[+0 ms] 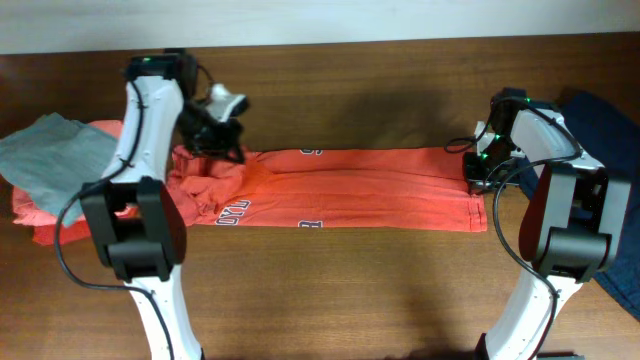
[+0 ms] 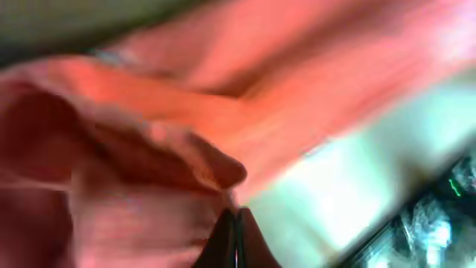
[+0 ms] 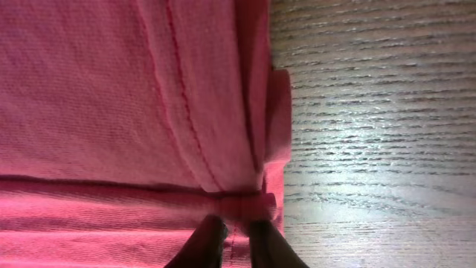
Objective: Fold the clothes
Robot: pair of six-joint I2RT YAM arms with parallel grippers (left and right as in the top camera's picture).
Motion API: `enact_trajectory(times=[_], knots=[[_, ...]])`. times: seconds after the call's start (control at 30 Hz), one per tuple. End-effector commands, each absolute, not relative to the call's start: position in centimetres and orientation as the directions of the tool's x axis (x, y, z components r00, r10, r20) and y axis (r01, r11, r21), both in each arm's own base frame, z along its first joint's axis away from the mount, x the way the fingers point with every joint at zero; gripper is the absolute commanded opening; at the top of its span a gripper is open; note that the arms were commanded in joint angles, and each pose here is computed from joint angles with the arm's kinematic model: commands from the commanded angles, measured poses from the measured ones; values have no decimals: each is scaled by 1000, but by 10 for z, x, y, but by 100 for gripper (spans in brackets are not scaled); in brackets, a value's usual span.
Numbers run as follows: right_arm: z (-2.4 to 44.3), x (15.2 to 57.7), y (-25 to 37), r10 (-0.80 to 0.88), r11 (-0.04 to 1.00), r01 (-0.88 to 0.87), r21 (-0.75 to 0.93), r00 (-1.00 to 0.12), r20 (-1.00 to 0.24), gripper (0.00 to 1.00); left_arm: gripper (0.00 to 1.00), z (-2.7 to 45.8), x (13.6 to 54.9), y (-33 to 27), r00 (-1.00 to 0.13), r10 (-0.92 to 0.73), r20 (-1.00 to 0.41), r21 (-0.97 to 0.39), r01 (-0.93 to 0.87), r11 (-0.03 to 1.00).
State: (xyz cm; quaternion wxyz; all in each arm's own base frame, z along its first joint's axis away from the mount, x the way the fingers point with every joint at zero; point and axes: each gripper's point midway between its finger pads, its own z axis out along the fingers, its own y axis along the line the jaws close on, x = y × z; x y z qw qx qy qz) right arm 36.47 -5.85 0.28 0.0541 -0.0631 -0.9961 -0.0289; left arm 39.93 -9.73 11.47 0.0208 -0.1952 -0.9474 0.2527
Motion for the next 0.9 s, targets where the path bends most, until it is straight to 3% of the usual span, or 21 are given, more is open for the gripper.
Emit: enact_trajectory(times=[0.0,0.23,0.6,0.7,0.73,0.77,0.8,0.83,0.87], knots=[[-8,354,-56,126,989,137,60,-980,152,17,0,151,378,-142,-789,579,-206,-501,593,630],[-8,354,-56,126,989,137,60,-980,152,17,0,148,362,-168,-729,661,-178,-482,650,587],[-8,354,-56,126,989,137,60,-980,152,17,3,150,342,-165,-737,669,-99,-521,611,596],[-8,354,-56,126,989,137,60,-980,152,17,17,159,338,-183,-694,694,-191,-574,653,494],[-8,354,-56,126,989,137,60,-980,152,18,32,162,336,-190,-670,708,-222,-582,674,456],[-8,354,-56,126,989,137,60,-980,152,17,36,162,335,-193,-658,717,-231,-581,684,442],[-8,354,-56,126,989,137,60,-980,152,17,57,163,332,-199,-632,734,-248,-580,704,410],[-8,354,-56,126,989,137,60,-980,152,17,66,162,329,-203,-620,745,-247,-577,712,401],[-8,354,-56,126,989,137,60,-980,152,17,69,161,327,-204,-610,755,-240,-569,719,399]])
